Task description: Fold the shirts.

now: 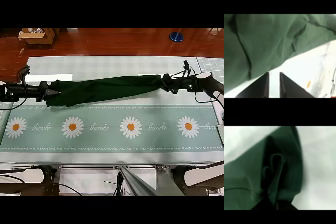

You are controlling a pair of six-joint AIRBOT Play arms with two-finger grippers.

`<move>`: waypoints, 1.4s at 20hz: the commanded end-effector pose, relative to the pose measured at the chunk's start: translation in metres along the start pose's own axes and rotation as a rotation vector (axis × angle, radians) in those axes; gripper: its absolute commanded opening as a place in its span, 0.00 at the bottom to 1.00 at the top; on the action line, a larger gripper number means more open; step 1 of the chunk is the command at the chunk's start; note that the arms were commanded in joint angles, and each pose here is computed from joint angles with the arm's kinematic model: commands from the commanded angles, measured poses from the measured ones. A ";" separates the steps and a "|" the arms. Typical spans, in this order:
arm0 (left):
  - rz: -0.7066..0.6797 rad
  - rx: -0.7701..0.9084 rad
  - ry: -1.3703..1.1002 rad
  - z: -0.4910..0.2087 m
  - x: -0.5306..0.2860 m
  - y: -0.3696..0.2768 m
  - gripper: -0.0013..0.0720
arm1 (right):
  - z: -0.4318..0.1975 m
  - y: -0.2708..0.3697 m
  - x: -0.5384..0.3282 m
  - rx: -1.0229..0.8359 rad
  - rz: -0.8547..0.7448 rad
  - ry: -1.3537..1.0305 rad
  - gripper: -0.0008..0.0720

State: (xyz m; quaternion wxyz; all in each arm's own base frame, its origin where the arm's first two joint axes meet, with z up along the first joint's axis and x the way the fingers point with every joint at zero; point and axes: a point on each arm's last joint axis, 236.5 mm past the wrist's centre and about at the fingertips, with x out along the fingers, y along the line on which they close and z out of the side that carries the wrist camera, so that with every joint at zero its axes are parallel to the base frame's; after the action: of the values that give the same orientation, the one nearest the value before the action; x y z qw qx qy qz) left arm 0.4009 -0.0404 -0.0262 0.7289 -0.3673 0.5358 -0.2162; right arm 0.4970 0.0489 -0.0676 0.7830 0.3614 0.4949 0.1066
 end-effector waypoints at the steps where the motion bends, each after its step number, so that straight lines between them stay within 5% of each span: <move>1: -0.035 0.019 0.014 -0.005 -0.003 -0.017 0.12 | 0.009 0.025 -0.037 -0.132 -0.004 -0.042 0.03; 11: -0.396 0.103 0.048 -0.033 0.042 -0.184 0.08 | -0.055 0.056 -0.166 -0.358 -0.172 0.106 0.03; 19: -0.354 0.210 0.238 -0.148 0.144 -0.255 0.06 | -0.096 0.070 -0.218 -0.409 -0.227 0.158 0.03; 28: -0.256 0.148 0.456 -0.241 0.218 -0.230 0.06 | -0.130 0.098 -0.263 -0.483 -0.220 0.124 0.04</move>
State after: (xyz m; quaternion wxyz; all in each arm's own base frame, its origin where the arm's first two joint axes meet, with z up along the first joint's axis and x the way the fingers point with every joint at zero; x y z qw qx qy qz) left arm 0.2775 -0.4010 0.0001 0.5912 -0.3240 0.5964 -0.4355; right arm 0.2954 0.0366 0.1382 0.8210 0.1112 0.5390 0.1523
